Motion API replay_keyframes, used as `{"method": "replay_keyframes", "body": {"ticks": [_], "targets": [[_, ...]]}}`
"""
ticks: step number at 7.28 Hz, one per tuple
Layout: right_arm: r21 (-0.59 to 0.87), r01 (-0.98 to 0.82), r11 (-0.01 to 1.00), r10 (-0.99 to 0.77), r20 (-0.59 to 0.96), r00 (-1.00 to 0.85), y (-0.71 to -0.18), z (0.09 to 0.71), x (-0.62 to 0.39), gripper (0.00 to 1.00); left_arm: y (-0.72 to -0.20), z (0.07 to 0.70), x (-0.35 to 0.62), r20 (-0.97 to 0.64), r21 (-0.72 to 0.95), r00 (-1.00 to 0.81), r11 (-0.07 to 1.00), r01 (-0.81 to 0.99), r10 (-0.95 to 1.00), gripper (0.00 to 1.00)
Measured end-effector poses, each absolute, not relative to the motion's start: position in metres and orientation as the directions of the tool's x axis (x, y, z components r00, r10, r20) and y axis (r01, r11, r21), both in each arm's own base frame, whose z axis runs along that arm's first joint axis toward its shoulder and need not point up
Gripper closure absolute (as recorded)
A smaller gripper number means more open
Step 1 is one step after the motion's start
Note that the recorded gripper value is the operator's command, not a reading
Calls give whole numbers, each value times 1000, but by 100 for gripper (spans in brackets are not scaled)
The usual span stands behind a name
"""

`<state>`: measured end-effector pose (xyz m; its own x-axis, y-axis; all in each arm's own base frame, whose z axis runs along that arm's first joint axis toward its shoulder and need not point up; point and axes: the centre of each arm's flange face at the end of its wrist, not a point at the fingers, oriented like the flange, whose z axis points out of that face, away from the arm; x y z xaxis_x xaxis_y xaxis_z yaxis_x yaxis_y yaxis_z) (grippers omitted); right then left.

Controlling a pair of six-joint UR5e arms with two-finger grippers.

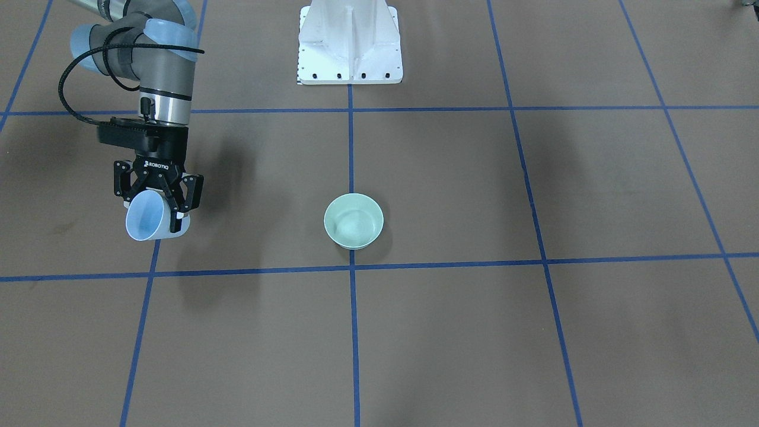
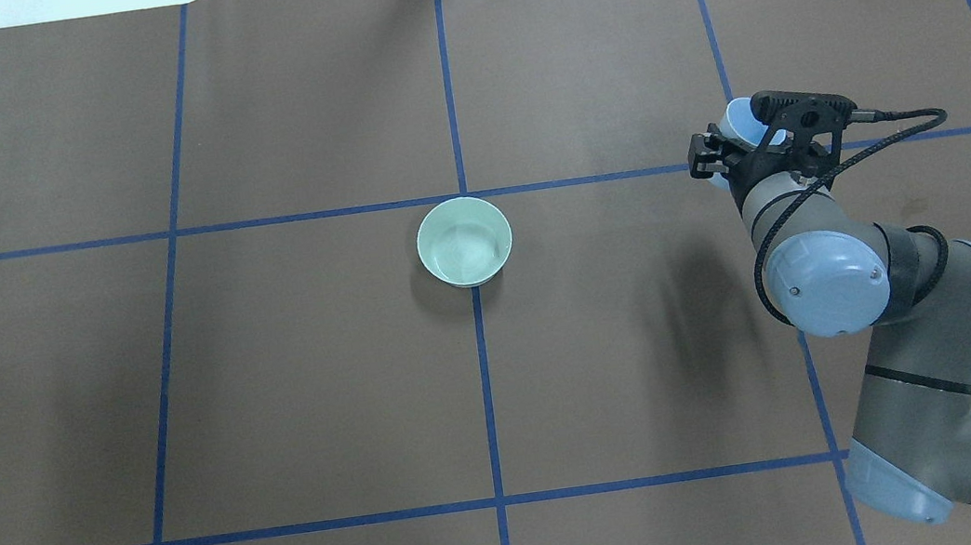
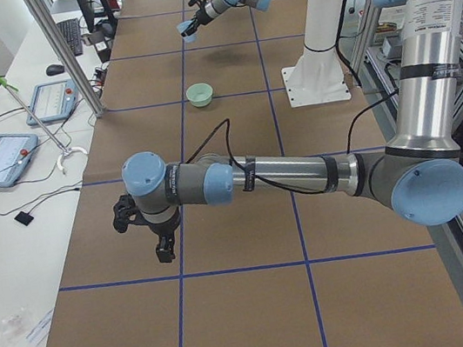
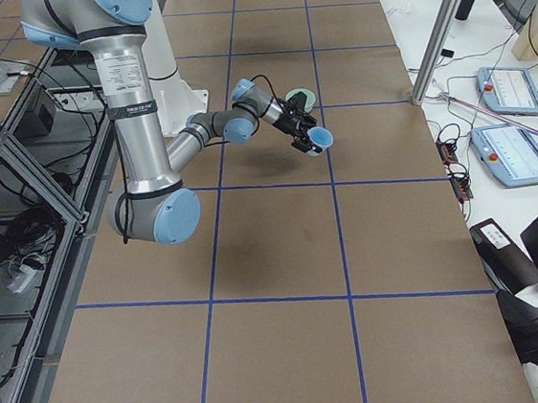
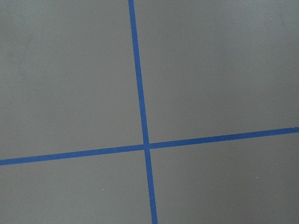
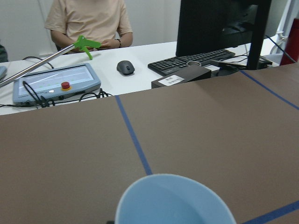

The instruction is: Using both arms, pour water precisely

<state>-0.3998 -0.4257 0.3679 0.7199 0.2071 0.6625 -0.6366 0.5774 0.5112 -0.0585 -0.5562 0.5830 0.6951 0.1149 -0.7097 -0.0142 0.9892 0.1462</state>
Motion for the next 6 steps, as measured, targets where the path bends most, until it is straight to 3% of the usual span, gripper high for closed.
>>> {"method": "replay_keyframes", "body": {"ticks": [3,6], "targets": [[634,-450,629,-9,585,811,-414,335,-425,100,-556,583,-58,-710,145,695,989,-15,115,0],[705,-308,639,-283,588,758,-400,297,-442,100,-556,585,-58,-710,142,695,990,-15,112,0]]}}
